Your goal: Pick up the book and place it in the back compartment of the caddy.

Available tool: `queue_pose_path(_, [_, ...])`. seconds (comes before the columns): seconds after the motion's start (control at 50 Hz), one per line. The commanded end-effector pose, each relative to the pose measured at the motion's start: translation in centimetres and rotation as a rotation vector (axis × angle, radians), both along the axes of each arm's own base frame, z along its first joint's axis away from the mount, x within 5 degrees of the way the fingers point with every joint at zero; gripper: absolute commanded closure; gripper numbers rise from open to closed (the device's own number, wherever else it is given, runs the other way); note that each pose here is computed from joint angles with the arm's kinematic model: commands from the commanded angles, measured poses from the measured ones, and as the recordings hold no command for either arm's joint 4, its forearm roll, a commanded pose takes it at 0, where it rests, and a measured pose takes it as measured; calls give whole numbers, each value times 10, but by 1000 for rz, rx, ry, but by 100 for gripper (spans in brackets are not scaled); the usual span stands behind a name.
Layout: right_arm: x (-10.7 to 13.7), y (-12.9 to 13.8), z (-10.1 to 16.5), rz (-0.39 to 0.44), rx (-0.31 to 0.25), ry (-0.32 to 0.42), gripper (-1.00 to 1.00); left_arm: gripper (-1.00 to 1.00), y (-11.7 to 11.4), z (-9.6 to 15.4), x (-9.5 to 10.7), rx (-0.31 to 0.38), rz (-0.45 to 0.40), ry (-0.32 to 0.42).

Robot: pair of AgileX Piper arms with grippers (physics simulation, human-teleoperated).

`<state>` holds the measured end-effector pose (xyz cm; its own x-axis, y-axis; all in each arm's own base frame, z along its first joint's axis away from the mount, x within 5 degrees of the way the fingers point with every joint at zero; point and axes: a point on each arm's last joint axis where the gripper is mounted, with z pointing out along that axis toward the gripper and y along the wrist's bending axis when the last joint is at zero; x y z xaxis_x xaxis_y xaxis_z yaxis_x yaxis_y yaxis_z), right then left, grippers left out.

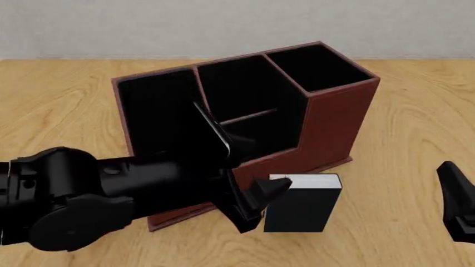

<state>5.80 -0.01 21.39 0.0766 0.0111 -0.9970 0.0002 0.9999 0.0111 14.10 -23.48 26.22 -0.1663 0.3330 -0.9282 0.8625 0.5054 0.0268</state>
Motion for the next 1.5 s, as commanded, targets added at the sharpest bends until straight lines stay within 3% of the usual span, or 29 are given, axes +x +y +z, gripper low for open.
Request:
queue_pose_path(0.02, [1, 0, 0, 0, 5, 5, -100, -100, -12, -15, 1, 20, -17, 12])
queue_pose_path(0.44, [0, 0, 0, 0, -3, -2, -100, -100, -25, -43, 8, 58, -15, 49])
queue_pose_path(1.5, [0, 0, 0, 0, -1, -1, -100, -100, -31, -65, 19, 100, 6, 72])
